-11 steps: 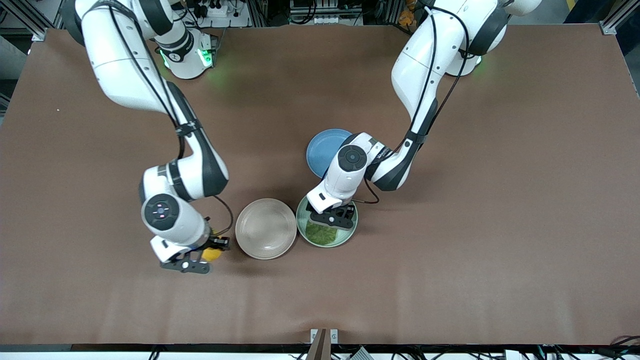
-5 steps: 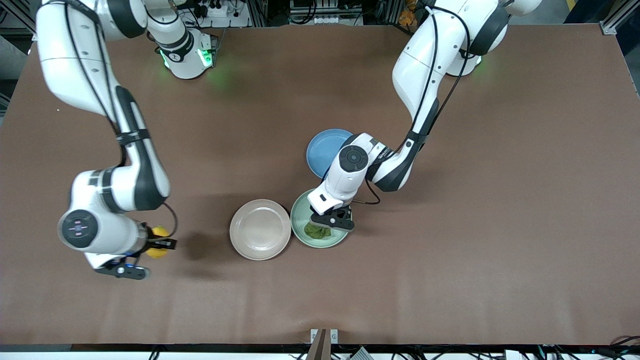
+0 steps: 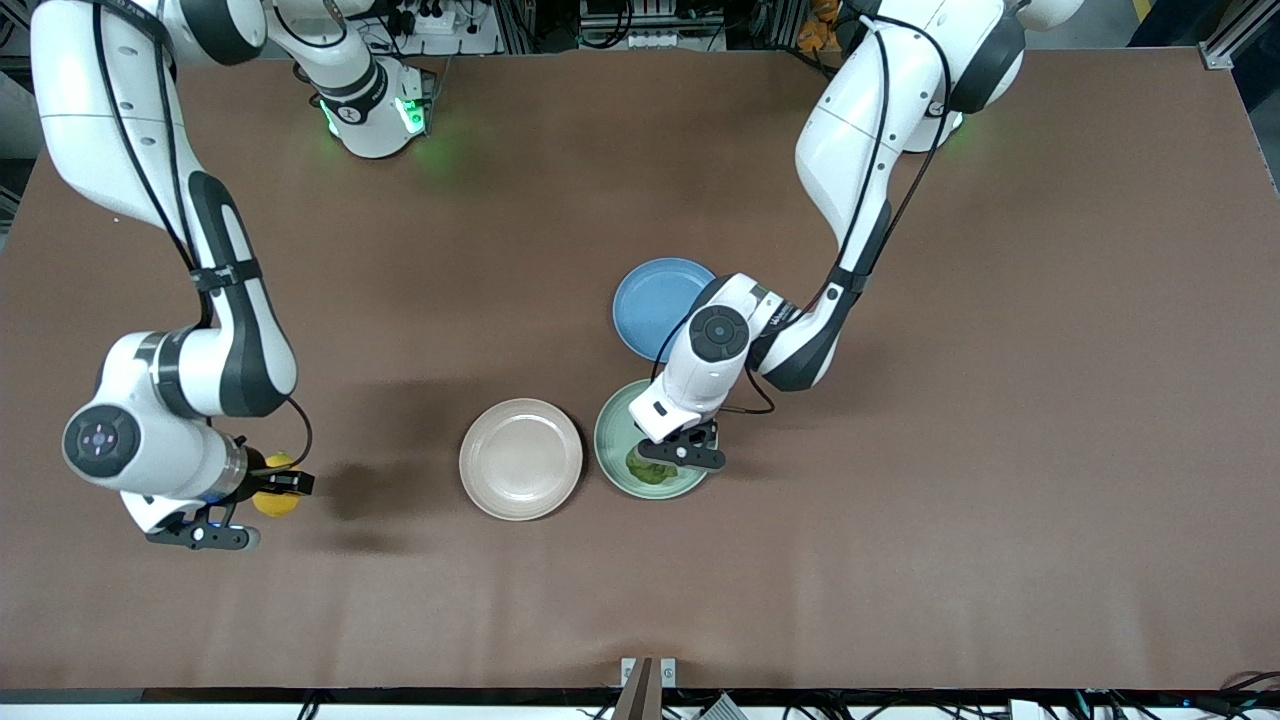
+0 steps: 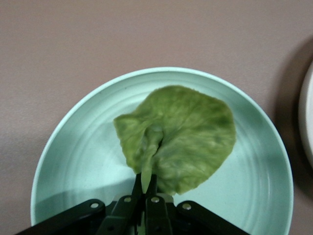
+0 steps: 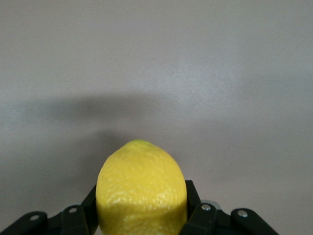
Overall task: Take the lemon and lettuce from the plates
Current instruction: 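Carry the lemon off the plate with the right gripper while the left lifts lettuce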
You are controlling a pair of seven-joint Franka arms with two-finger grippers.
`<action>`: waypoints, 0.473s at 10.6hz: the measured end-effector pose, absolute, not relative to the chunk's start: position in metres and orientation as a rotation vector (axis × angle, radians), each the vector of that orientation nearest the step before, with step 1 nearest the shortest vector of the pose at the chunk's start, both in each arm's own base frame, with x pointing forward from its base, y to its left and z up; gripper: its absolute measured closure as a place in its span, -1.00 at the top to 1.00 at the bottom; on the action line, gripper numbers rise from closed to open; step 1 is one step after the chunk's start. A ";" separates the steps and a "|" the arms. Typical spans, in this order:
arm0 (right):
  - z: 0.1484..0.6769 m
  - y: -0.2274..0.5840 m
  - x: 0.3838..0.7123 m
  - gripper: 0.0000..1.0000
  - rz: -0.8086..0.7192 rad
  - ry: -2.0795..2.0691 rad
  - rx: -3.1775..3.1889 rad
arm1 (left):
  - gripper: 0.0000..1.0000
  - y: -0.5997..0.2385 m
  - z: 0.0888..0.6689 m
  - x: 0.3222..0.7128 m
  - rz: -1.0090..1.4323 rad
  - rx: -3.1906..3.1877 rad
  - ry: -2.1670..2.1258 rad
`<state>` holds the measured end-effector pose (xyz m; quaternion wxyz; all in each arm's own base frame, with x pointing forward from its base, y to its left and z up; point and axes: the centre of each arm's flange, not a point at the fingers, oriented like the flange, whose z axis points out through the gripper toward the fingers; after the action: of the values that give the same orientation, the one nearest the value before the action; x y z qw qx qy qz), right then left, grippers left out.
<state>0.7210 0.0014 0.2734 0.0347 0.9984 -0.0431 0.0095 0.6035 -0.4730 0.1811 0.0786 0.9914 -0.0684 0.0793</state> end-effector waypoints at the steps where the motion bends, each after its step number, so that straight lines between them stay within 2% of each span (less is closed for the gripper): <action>1: 0.270 0.002 0.711 0.37 0.068 -0.118 3.073 | -0.93 -0.470 0.182 0.605 0.217 2.979 -0.198; 5: 0.283 0.004 0.699 0.37 0.090 -0.080 3.077 | -0.93 -0.456 0.202 0.618 0.097 2.998 -0.124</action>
<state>0.6986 0.0039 0.2826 0.0312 0.9988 -0.0259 0.0291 0.6180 -0.4557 0.2024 0.0695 0.9962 -0.0410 0.0323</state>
